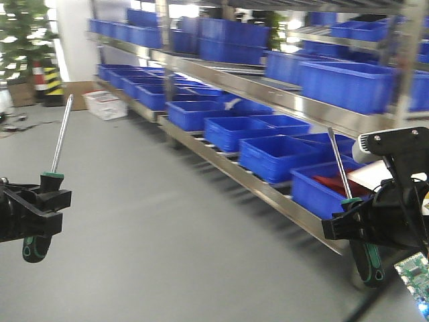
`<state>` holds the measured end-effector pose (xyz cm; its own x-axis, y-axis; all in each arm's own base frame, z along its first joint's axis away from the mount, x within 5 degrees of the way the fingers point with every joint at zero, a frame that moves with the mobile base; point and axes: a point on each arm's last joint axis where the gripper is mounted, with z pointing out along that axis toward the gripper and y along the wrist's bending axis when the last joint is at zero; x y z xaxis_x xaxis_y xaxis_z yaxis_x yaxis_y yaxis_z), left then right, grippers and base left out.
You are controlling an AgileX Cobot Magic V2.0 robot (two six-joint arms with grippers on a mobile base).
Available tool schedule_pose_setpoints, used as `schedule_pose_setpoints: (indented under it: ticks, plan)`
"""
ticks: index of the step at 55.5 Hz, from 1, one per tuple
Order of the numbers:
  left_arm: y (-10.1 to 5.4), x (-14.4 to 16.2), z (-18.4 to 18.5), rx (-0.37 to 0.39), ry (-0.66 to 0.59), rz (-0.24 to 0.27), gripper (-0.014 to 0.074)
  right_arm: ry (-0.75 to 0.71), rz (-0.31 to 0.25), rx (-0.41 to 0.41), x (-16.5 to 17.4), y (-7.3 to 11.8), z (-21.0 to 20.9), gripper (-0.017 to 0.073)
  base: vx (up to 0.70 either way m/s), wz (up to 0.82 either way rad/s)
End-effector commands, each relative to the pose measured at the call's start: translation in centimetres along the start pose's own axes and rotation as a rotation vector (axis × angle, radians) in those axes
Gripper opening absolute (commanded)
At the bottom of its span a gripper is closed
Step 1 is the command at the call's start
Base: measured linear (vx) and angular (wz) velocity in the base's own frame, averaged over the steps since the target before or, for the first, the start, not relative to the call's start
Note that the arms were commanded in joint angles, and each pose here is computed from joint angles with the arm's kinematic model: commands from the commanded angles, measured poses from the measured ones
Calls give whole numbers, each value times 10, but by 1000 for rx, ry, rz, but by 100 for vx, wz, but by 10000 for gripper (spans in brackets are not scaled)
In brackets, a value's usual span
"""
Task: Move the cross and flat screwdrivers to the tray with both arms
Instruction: 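Carry both screwdrivers while driving to the conveyor with the metal tray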
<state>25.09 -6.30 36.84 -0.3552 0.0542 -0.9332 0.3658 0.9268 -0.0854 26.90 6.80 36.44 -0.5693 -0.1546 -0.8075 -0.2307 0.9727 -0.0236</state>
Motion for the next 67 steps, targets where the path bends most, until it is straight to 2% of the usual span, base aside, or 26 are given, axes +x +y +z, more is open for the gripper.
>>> schedule_pose_setpoints:
  ticks: [1,34,67]
  plan:
    - [-1,-20,-11,-27,-115,-14,0,-149,-4,3,-20,-1,-18,-8,54,68]
    - [-1,-20,-11,-27,-115,-14,0,-147,-4,3,-20,-1,-17,-8,56,58]
    - [-1,-19,-11,-23,-111,-13,0,-147,-4,3,-20,-1,-17,-8,58,28]
